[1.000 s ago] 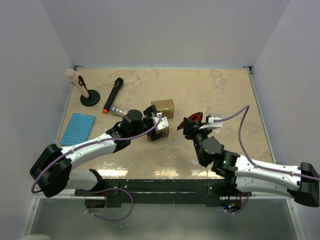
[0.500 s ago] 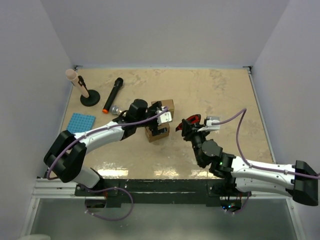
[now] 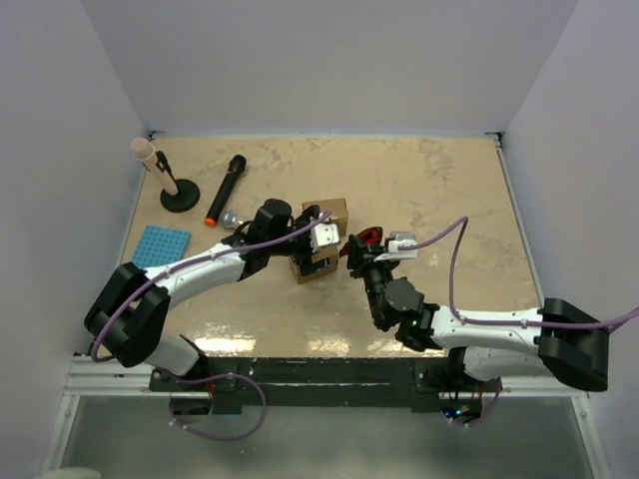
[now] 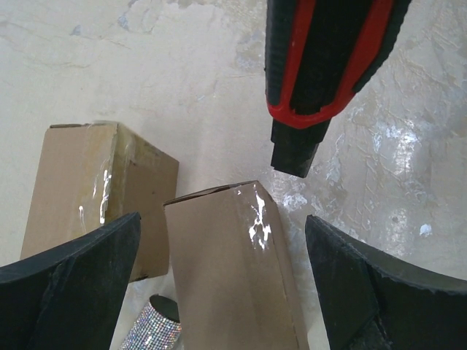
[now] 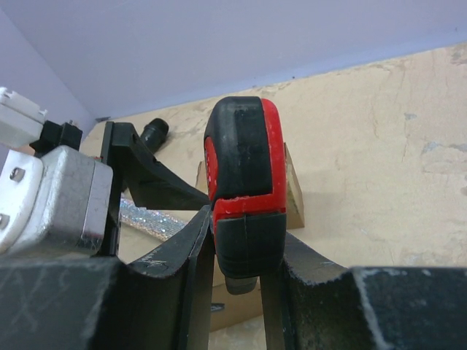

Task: Unpack the express box
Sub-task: Cut the express box at the center of the board.

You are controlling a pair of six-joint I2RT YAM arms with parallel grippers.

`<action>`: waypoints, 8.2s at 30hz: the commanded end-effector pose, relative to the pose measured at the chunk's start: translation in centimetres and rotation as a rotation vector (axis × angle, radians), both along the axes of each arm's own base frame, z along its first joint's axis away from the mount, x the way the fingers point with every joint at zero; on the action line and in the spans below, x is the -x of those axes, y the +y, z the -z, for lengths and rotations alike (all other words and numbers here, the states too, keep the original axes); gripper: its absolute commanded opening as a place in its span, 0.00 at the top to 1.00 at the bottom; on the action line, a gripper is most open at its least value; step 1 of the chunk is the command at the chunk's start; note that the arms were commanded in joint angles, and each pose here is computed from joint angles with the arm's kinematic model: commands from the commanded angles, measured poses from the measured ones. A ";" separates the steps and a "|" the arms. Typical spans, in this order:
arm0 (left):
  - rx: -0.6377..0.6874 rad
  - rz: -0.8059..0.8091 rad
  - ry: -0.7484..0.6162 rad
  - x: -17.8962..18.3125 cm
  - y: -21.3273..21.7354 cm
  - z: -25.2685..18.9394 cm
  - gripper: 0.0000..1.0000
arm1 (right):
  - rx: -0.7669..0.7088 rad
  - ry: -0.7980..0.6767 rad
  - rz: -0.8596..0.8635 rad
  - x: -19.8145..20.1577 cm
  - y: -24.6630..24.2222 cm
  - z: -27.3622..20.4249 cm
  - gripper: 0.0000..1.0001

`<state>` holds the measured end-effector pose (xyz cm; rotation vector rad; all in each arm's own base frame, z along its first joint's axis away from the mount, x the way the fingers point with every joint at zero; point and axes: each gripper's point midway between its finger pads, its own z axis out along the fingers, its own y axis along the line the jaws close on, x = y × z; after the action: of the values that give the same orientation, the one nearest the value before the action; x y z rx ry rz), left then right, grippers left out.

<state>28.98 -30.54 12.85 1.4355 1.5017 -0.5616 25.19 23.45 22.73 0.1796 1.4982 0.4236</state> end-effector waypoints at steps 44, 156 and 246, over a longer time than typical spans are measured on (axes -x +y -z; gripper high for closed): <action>0.044 -0.020 0.085 0.3 0.4 1.9 0.43 | -0.045 -0.041 0.038 -1.5 1.6 0.0 1.00; -0.033 0.040 0.117 1.5 0.3 3.9 0.60 | 0.020 -0.048 0.066 -2.7 2.1 0.6 1.00; -0.120 0.043 0.242 4.2 2.1 6.1 1.00 | 0.059 -0.045 -0.031 -1.6 2.1 2.3 1.00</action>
<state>26.85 -29.36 8.17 1.5177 1.6437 -0.6512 26.59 25.71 19.67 0.0464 1.4873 0.3905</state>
